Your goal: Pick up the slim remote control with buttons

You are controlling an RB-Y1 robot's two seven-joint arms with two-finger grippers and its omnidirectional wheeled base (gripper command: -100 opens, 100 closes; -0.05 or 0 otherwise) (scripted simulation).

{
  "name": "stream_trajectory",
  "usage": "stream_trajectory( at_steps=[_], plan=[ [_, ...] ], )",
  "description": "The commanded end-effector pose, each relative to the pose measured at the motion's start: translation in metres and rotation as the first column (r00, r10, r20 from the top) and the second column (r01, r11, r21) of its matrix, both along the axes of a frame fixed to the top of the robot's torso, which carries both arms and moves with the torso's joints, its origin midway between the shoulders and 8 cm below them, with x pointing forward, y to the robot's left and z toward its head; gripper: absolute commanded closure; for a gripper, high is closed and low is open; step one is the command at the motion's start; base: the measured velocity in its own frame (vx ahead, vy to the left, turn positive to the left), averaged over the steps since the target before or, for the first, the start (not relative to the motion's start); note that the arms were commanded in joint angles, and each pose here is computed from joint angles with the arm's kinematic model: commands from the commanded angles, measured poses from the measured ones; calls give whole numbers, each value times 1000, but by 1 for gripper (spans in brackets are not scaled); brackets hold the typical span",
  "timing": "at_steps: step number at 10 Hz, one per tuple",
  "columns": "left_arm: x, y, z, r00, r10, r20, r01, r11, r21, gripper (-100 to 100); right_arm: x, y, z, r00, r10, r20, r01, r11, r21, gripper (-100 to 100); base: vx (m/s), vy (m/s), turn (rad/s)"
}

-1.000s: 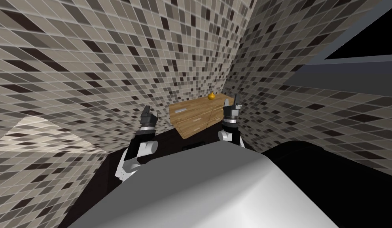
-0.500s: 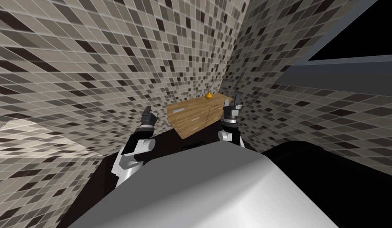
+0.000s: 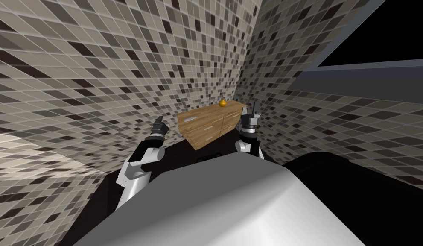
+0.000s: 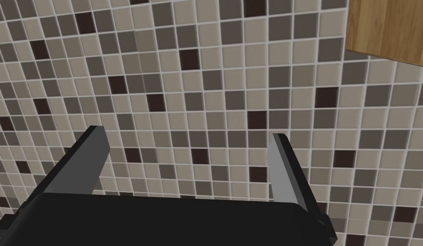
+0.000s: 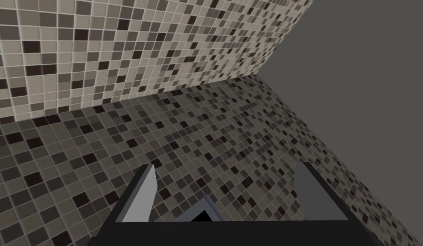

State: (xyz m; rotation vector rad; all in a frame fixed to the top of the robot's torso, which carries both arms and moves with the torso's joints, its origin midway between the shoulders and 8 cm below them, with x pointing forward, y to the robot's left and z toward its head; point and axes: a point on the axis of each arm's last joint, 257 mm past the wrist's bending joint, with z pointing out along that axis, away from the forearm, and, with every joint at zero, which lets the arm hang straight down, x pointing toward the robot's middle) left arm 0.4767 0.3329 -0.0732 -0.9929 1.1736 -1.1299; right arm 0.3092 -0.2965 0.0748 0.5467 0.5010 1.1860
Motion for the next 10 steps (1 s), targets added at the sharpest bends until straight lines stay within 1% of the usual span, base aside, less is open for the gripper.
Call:
stream_trajectory(
  at_steps=[1, 2, 3, 5, 6, 7, 8, 9, 10],
  plan=[
    [5, 8, -10, 999, 13, -47, -13, 1000, -5, -100, 0, 0, 0, 1000, 0, 0, 0, 1000, 0, 0, -25, -28, -92],
    [5, 8, -14, 998, 15, -60, -15, 1000, -5, -100, 0, 0, 0, 1000, 0, 0, 0, 1000, 0, 0, -12, -15, 0],
    [13, 24, -19, 995, 33, -93, -34, 999, -13, -100, 0, 0, 0, 1000, 0, 0, 0, 1000, 0, 0, -19, -31, -158],
    [13, 26, -28, 991, 40, -130, -42, 999, -13, -100, 0, 0, 0, 1000, 0, 0, 0, 1000, 0, 0, -18, -20, -33],
    [19, 43, -33, 985, 61, -163, -65, 998, -21, -100, 0, 0, 0, 1000, 0, 0, 0, 1000, 0, 0, -15, -32, -139],
    [18, 45, -41, 978, 67, -195, -73, 997, -21, -100, 0, 0, 0, 1000, 0, 0, 0, 1000, 0, 0, -14, -29, -119],
    [18, 45, -43, 977, 68, -202, -74, 997, -21, -100, 0, 0, 0, 1000, 0, 0, 0, 1000, 0, 0, -7, -13, -9],
    [23, 65, -48, 967, 93, -238, -103, 994, -31, -100, 0, 0, 0, 1000, 0, 0, 0, 1000, 0, 0, -10, -31, -148],
    [22, 66, -55, 960, 97, -262, -109, 994, -30, -100, 0, 0, 0, 1000, 0, 0, 0, 1000, 0, 0, -10, -26, -103]
  ],
)
